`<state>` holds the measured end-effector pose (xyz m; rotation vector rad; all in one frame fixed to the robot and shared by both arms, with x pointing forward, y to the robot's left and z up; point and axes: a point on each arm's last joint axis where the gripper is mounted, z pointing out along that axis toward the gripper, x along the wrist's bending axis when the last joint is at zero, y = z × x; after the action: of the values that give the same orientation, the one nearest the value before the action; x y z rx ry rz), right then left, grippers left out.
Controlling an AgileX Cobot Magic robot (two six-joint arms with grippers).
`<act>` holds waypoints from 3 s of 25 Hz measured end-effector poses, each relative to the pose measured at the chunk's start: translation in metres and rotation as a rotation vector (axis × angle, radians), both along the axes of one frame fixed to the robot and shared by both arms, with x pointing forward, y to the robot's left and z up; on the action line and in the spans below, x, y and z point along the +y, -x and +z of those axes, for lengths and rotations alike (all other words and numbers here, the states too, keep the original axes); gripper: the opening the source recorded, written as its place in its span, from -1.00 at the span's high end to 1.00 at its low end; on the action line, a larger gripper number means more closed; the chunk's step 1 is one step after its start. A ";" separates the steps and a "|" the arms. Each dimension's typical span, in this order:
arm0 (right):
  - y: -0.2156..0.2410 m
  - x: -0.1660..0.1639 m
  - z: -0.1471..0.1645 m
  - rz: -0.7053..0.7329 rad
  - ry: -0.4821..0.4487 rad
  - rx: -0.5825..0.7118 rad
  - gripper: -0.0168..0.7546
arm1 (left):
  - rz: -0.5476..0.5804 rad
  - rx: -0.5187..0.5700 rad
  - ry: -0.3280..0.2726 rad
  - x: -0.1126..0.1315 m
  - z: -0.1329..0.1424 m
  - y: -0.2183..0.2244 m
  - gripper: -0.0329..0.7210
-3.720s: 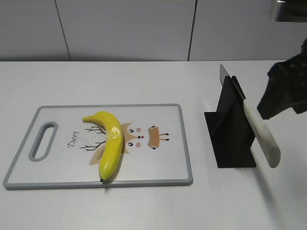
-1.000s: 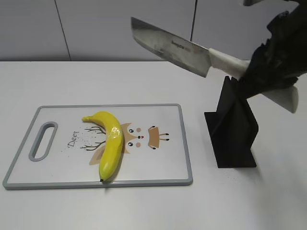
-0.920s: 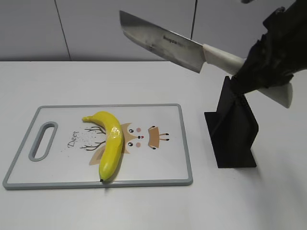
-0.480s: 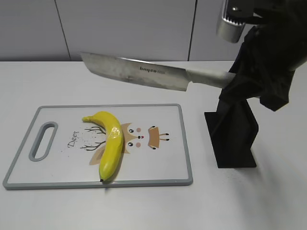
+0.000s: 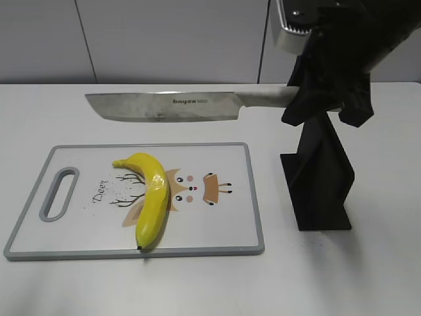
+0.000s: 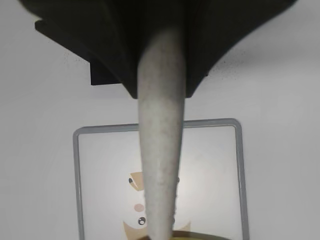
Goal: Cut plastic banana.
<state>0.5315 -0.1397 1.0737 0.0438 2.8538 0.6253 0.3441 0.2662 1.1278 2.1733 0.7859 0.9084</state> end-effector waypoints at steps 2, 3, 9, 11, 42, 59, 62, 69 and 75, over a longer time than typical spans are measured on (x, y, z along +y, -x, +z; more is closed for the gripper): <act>-0.008 0.004 -0.002 0.050 0.018 0.007 0.54 | -0.077 0.030 -0.054 -0.008 0.007 -0.019 -0.64; -0.012 0.006 -0.003 0.061 0.022 0.009 0.54 | -0.120 0.053 -0.084 -0.013 0.009 -0.029 -0.64; -0.033 0.022 -0.018 0.123 0.030 0.037 0.54 | -0.315 0.192 -0.249 -0.047 0.015 -0.085 -0.64; -0.037 0.029 -0.022 0.148 0.032 0.042 0.54 | -0.371 0.231 -0.319 -0.062 0.010 -0.101 -0.64; -0.056 0.052 -0.042 0.174 -0.011 0.062 0.54 | -0.528 0.462 -0.584 -0.126 -0.083 -0.179 0.93; -0.083 0.061 -0.166 0.152 0.105 0.262 0.54 | -0.549 0.724 -0.593 -0.149 -0.219 -0.218 0.95; -0.083 0.062 -0.172 0.148 0.109 0.276 0.54 | -0.549 0.743 -0.590 -0.150 -0.226 -0.220 0.95; -0.084 0.062 -0.171 0.149 0.110 0.277 0.54 | -0.549 0.741 -0.590 -0.150 -0.225 -0.220 0.95; -0.082 0.063 -0.166 0.152 0.108 0.279 0.54 | -0.552 0.732 -0.596 -0.149 -0.218 -0.218 0.95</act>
<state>0.6136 -0.0767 0.9074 -0.1133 3.1800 0.5290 0.5626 0.1172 0.9099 3.0810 0.1638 0.0230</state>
